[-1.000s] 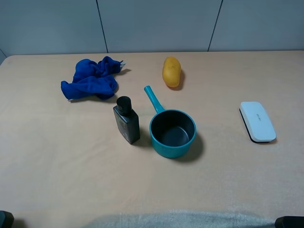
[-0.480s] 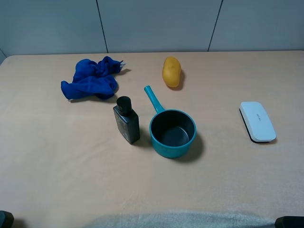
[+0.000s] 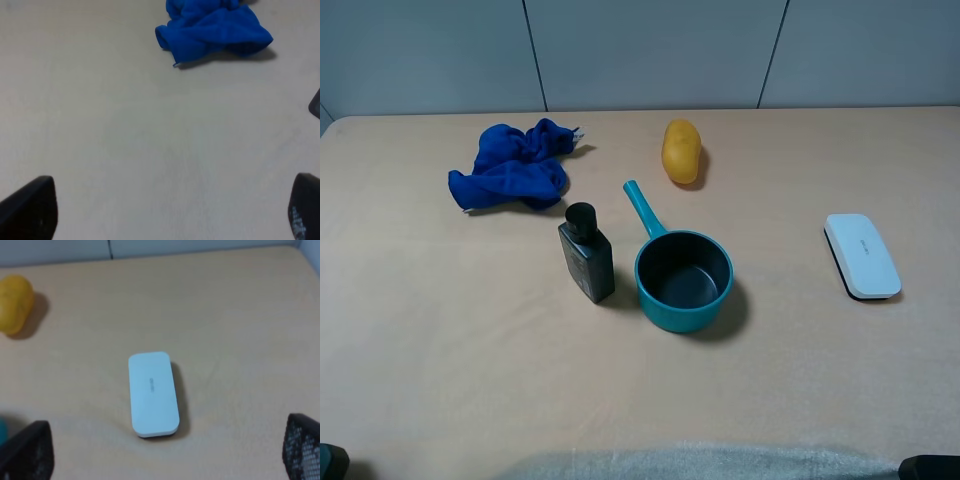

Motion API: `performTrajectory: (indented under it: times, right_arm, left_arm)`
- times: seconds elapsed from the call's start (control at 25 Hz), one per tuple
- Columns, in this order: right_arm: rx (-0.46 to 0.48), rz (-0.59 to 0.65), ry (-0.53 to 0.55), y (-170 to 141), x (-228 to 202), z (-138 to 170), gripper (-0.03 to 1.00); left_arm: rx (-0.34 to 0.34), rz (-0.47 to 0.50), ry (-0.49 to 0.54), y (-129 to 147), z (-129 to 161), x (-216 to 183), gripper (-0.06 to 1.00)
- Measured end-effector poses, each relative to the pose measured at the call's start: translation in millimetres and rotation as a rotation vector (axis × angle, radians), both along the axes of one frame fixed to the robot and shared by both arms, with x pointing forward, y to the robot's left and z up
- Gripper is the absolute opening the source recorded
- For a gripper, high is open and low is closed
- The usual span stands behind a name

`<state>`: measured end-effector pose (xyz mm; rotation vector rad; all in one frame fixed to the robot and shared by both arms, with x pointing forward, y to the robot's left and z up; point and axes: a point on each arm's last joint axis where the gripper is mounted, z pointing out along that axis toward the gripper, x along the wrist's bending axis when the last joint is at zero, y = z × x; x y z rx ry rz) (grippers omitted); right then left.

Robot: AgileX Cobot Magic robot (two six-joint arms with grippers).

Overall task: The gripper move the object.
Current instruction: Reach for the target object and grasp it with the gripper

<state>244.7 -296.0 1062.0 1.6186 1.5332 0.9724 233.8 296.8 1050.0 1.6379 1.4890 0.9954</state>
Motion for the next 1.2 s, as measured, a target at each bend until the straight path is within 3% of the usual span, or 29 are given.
performTrajectory:
  times: [0.28,0.48,1.2]
  right_arm:
    - [-0.036,0.070,0.114,3,32,29,0.69]
    - [0.004,0.126,0.206,8,58,37,0.69]
    - [0.077,0.225,0.506,15,140,4,0.69]
  left_arm:
    - [0.000,0.000,0.000,0,0,0,0.93]
    - [0.000,0.000,0.000,0,0,0,0.93]
    - [0.000,0.000,0.000,0,0,0,0.93]
